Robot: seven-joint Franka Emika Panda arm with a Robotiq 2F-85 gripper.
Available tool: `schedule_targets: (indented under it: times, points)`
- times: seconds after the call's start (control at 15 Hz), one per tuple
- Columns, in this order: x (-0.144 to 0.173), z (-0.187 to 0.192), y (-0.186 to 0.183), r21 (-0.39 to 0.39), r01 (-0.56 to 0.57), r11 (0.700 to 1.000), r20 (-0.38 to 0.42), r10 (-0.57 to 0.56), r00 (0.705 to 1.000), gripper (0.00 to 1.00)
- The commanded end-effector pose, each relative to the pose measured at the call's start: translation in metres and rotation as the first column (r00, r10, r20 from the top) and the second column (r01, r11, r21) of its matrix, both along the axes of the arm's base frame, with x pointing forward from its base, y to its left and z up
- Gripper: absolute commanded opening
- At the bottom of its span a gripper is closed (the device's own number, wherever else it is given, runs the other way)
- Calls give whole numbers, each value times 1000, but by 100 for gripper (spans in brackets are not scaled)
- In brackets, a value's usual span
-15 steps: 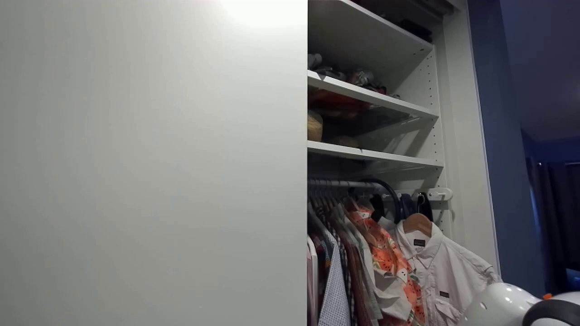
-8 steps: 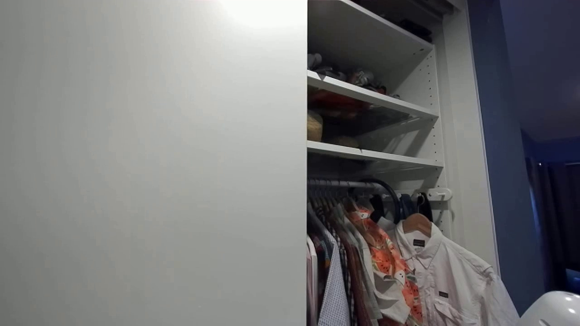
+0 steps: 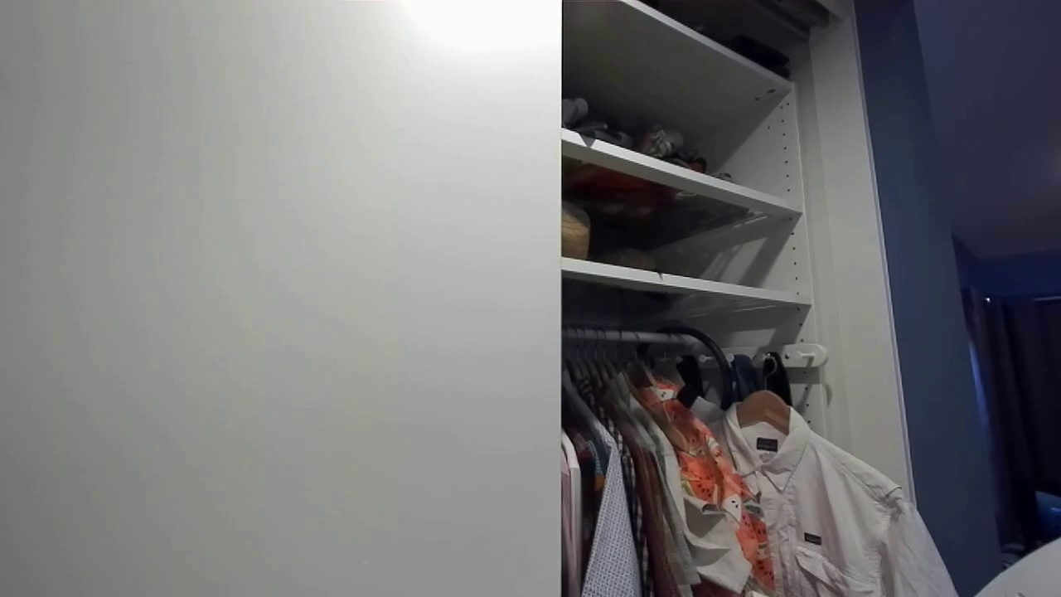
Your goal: Hang the cap on the hook on the right side of the closet.
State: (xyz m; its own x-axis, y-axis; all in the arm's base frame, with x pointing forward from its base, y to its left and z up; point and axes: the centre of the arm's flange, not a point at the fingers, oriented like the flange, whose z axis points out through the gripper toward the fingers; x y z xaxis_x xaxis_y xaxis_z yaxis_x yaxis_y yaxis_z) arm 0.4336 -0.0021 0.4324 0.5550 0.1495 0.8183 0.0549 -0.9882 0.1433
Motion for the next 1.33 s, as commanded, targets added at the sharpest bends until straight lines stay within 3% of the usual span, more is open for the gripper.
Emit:
schedule_targets:
  times: [0.0, 0.47, 0.8, 1.07, 1.13, 1.2, 1.27]
  points:
    - [-74, 18, -6, -28, -75, 997, -101, 72, 992, 3]
    - [-104, 101, -31, -92, -38, 995, -92, 30, 995, 3]
    - [-159, 180, -60, -38, 45, 998, -34, -46, 998, 3]
    - [-220, 246, -87, -72, 85, 994, 204, -69, 977, 3]
    - [-184, 215, -74, -45, 63, 997, 120, -57, 991, 3]
    - [-197, 225, -78, -41, 69, 997, 151, -63, 987, 10]
    - [-199, 225, -77, -39, 66, 997, 148, -60, 987, 10]
